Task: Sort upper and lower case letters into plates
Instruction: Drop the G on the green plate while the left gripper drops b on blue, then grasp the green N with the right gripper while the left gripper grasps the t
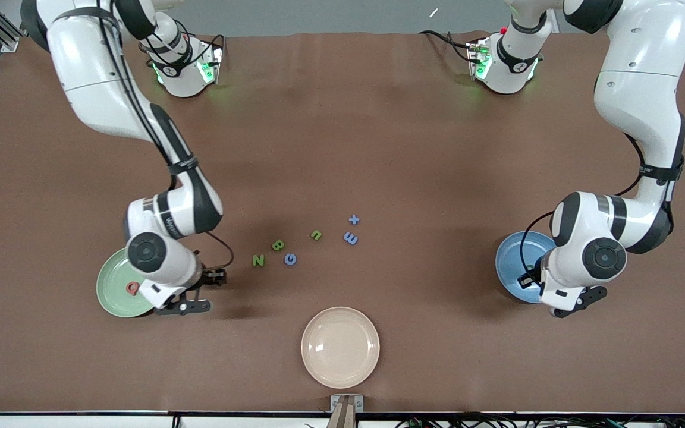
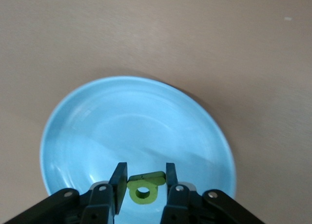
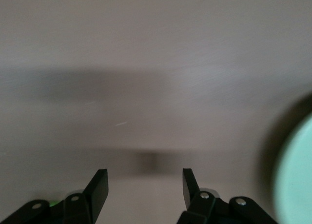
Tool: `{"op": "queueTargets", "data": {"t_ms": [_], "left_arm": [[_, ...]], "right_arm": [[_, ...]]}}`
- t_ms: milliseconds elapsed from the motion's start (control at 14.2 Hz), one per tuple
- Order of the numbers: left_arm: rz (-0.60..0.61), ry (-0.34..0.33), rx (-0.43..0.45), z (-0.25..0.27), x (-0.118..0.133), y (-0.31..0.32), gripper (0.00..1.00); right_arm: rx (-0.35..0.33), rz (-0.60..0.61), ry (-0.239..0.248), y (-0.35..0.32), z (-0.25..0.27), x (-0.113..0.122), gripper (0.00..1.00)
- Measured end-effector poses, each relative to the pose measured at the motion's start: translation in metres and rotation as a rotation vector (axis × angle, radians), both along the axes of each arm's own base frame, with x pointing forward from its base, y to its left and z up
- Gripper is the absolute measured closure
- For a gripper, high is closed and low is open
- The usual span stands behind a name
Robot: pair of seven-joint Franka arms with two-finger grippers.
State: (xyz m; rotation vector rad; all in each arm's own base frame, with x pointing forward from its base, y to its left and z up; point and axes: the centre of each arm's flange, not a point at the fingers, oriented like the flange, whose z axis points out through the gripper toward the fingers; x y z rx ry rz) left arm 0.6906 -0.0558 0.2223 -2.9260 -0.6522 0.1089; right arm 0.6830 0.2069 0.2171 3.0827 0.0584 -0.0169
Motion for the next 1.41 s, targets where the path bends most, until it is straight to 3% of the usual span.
{"op": "queueTargets", "data": {"t_ms": [282,494,847,918,1059,1271,1412], "left_arm": [[-0.016,0.009,-0.008,0.001,-0.004,-0.021,0.26],[0.02,0.004,-0.057,0.015,-0.018,-0.104,0.0],[-0.058,-0.032,-0.112,0.021,-0.079,-0.28,0.03],[-0.093,-0.054,-0.131,0.019,-0.094,-0.312,0.07],[-0.174,-0.079,-0.163,0.014,-0.125,-0.366,0.3],[-0.298,-0.094,-0.164,0.007,-0.17,-0.426,0.38],[-0.33,-0.084,-0.16,-0.002,-0.185,-0.442,0.38]], "right_arm": [[-0.006,-0.072,0.004,0.07,-0.008,-0.029,0.27],[-0.004,-0.102,0.025,0.069,-0.017,-0.035,0.27],[0.021,-0.131,0.06,0.071,-0.029,-0.043,0.27],[0.022,-0.132,0.063,0.071,-0.031,-0.044,0.27],[0.034,-0.139,0.059,0.071,-0.036,-0.046,0.27],[0.044,-0.14,0.051,0.073,-0.043,-0.048,0.3],[0.049,-0.139,0.047,0.075,-0.04,-0.048,0.48]]}}
